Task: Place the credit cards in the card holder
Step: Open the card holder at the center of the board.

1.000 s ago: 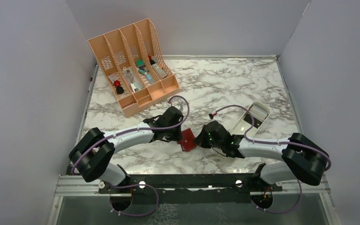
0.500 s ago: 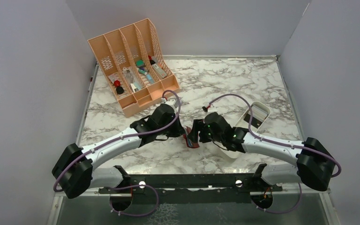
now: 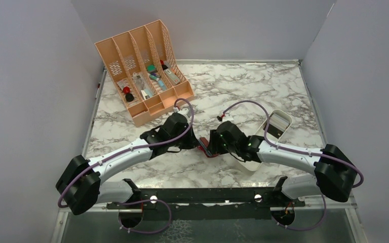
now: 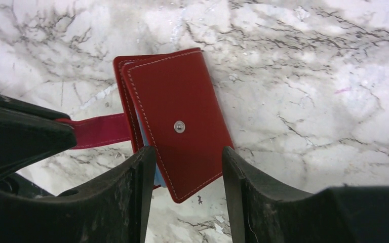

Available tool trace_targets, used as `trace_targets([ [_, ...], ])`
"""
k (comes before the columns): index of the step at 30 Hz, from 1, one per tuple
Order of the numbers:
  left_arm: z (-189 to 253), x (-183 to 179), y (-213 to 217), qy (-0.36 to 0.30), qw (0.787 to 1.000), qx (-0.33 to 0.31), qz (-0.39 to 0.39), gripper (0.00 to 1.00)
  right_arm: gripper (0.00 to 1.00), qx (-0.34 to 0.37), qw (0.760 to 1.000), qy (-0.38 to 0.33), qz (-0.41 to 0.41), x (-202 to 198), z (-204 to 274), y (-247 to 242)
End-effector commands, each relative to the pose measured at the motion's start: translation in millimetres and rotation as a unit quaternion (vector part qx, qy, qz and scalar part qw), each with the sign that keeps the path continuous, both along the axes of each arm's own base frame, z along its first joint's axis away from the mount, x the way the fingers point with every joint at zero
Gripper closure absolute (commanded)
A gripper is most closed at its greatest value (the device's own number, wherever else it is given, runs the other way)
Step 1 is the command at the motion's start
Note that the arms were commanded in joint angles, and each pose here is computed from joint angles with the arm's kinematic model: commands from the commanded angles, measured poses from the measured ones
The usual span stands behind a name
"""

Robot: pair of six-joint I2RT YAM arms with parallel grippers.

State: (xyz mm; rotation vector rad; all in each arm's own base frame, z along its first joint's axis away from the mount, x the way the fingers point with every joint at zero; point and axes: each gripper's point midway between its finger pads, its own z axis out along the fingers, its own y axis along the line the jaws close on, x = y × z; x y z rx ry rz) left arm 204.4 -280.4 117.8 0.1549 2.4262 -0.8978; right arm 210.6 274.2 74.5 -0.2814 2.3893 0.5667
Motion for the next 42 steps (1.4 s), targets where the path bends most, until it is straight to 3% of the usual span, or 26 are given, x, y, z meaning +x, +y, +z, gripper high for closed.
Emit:
trace_targets([
  [1, -9, 4, 15, -0.003, 0.999, 0.027, 0.018, 1.00, 0.47, -0.056, 0.997, -0.017, -0.041, 10, -5, -20],
  [9, -6, 5, 24, -0.011, 0.999, 0.029, 0.027, 1.00, 0.56, -0.108, 0.988, -0.032, -0.107, 20, -1, -50],
  [21, -15, 3, 42, -0.011, 0.998, 0.047, 0.034, 1.00, 0.64, -0.090, 0.990, -0.048, -0.096, 45, 0, -41],
  [27, -20, 7, 52, -0.007, 0.997, 0.060, 0.047, 1.00, 0.65, -0.094, 0.990, 0.003, -0.104, 54, -20, -54],
  [31, -4, 9, 47, -0.025, 0.998, 0.038, 0.037, 1.00, 0.65, -0.095, 0.991, 0.023, -0.089, 48, -5, -54],
  [42, 13, 13, 39, -0.040, 0.999, 0.021, 0.023, 1.00, 0.57, 0.054, 0.998, 0.007, 0.026, 11, 77, 9],
])
